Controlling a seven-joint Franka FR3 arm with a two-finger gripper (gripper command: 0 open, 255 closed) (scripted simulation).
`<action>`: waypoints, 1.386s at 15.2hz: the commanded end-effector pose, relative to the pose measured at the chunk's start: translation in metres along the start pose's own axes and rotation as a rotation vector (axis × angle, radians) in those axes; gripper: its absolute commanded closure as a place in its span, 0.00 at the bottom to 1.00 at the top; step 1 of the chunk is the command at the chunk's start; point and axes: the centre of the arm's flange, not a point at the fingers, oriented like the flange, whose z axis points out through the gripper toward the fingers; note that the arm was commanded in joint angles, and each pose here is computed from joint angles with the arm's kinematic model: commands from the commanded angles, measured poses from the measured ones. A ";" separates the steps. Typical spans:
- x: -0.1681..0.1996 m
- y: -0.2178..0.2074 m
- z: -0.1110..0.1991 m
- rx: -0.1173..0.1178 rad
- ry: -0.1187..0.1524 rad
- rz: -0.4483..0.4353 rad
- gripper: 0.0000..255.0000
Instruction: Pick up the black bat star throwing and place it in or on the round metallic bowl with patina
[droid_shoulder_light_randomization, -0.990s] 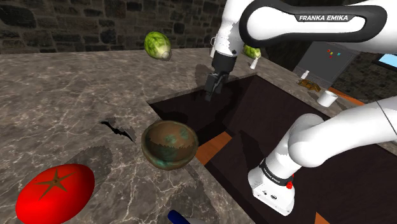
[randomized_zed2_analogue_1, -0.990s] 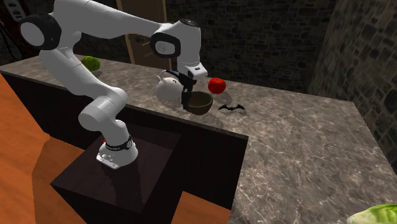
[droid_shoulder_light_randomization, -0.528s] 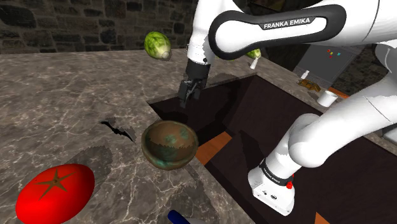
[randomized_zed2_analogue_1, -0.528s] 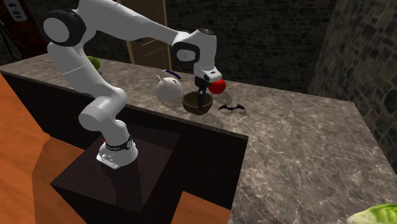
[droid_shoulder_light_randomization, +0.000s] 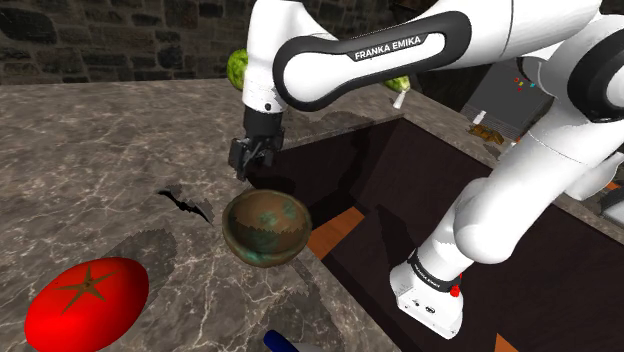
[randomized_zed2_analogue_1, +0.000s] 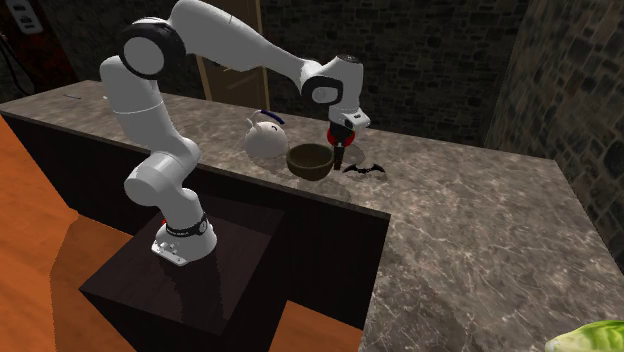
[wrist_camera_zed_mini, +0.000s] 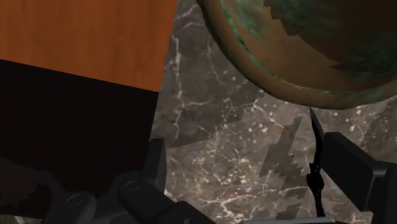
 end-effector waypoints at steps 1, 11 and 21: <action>0.015 -0.020 0.013 0.001 0.005 0.003 0.00; 0.098 -0.106 0.063 0.000 0.027 0.013 0.00; 0.105 -0.112 0.106 0.000 0.028 0.014 0.00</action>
